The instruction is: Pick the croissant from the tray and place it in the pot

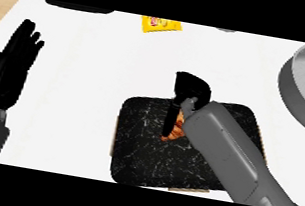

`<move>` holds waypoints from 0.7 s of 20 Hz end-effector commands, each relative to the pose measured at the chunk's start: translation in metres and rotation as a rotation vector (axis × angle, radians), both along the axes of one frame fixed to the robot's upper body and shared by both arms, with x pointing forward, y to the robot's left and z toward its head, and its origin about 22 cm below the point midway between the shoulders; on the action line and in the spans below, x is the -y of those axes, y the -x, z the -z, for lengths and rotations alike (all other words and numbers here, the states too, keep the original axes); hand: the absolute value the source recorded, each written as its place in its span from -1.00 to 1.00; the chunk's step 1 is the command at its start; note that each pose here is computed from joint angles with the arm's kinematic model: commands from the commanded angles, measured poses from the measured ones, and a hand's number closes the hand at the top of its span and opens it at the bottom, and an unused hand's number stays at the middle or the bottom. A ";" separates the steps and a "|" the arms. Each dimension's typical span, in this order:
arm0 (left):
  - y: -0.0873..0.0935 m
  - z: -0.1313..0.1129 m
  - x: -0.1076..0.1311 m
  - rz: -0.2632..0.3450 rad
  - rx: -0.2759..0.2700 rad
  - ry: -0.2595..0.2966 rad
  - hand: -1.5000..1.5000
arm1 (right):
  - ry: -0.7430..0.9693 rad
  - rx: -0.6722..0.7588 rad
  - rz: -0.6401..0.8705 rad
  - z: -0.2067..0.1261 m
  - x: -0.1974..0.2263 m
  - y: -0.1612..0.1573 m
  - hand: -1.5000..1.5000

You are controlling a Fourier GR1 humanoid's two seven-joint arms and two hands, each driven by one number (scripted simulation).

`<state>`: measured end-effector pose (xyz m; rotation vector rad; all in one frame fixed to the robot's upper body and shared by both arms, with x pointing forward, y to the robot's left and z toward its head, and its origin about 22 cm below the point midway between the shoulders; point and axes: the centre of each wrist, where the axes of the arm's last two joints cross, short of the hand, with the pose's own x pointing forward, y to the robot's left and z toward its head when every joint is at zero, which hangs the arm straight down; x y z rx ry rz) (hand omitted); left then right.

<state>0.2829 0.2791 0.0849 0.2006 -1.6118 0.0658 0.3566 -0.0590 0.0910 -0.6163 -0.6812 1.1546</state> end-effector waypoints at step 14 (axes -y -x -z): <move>0.000 0.019 0.018 -0.001 0.008 0.021 0.00 | 0.159 -0.082 0.056 0.065 -0.012 0.033 -1.00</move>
